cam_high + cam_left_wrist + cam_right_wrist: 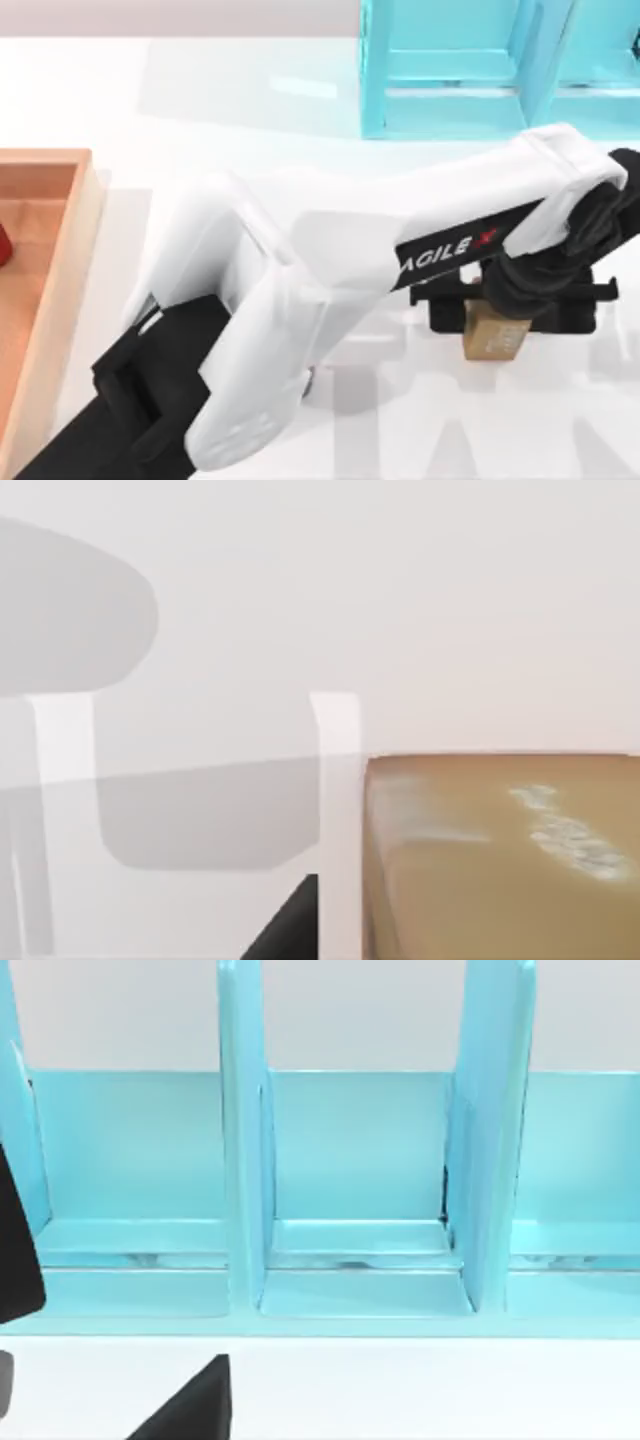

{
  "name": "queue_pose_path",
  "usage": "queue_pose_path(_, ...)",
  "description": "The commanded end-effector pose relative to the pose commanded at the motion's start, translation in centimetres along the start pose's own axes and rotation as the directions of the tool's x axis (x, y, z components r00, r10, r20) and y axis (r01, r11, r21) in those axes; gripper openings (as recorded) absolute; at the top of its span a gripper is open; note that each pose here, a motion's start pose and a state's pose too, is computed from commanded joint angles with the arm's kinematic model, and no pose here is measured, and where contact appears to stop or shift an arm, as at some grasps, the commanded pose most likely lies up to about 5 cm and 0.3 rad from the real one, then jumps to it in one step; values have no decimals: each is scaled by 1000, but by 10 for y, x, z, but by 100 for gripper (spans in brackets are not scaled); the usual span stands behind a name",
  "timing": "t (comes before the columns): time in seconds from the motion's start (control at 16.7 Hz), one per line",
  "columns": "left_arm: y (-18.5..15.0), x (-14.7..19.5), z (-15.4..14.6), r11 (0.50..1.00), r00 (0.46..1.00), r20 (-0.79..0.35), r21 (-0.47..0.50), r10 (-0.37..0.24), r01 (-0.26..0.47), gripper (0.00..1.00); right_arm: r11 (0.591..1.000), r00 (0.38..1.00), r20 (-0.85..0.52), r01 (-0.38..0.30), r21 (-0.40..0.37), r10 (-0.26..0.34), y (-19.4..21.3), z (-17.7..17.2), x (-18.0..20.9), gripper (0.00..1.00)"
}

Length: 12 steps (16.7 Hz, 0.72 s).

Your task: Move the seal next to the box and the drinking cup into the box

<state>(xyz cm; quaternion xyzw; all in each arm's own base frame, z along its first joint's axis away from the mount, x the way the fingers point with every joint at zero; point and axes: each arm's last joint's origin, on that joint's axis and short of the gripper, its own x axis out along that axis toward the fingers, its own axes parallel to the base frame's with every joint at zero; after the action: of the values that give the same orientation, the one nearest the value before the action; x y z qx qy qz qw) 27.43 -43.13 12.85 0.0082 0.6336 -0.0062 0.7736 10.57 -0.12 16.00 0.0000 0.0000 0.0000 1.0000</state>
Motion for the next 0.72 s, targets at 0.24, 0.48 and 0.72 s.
queue_pose_path(0.24, 0, 0, 0, 1000, 1000, 0, 0, 0, 0, 25, 1000, 1000, 0, 0, 0, 0, 0, 0, 0, 100)
queue_pose_path(0.48, 0, 0, 0, 1000, 1000, 0, 0, 0, 0, 0, 1000, 1000, 0, 0, 0, 0, 0, 0, 0, 100)
queue_pose_path(0.72, 0, 0, 0, 1000, 1000, 0, 0, 0, 0, 0, 1000, 1000, 0, 0, 0, 0, 0, 0, 0, 100)
